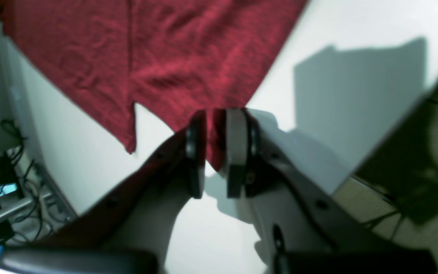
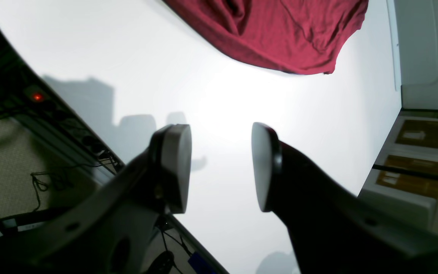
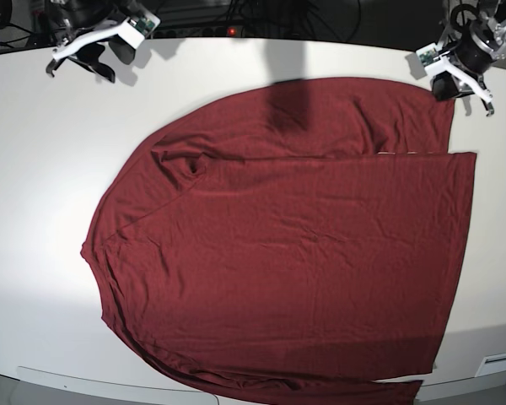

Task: Fold the T-shirt properly
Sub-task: 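Move both grippers down toward the shirt's shoulder edge, then grasp the shirt's shoulder edge with the right and left grippers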

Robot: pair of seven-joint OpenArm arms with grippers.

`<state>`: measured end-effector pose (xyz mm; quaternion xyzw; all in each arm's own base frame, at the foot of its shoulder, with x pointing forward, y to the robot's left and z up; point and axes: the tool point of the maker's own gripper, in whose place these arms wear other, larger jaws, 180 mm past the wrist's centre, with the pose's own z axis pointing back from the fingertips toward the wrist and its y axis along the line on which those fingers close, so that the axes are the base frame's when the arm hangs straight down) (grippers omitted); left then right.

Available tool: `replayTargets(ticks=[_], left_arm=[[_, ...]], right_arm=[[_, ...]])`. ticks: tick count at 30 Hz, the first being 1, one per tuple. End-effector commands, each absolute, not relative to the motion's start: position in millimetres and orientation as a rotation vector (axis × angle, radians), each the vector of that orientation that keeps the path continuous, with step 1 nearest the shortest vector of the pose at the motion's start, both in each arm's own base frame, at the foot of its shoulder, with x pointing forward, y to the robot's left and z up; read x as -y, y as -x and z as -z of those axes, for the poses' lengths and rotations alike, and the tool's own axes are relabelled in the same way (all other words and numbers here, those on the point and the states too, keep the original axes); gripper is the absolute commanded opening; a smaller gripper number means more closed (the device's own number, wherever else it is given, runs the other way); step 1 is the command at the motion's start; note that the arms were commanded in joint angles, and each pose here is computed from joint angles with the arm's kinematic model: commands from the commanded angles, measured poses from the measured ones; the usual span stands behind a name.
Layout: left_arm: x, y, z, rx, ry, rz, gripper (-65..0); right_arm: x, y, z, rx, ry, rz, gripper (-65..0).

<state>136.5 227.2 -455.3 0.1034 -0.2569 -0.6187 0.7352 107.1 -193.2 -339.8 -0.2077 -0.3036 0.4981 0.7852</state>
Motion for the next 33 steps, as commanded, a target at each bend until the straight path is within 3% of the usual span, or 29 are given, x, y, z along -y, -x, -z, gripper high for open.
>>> replayTargets(ticks=[1,4,17,33], left_arm=[[-232.1,-115.3,465.4,0.462,-0.172,1.392,-56.9],[-232.8,-114.4,465.9,0.455,-0.172,1.392,-65.0],[-215.8,-109.0,453.9,0.540,-0.024,1.230,-65.0],[-206.1,-109.7,441.1,0.599,-0.034,1.178,-65.0]], right_arm=[[191.1,-113.2,329.6,0.700,0.471,-1.077,-38.9],[191.7,-115.0,327.7,0.707,0.490,-1.092,-38.9],[184.3,-120.5,324.5,0.753,0.473,-1.108,-38.9],[168.8,-156.5,344.7,0.772,0.421,-1.362,-38.9]])
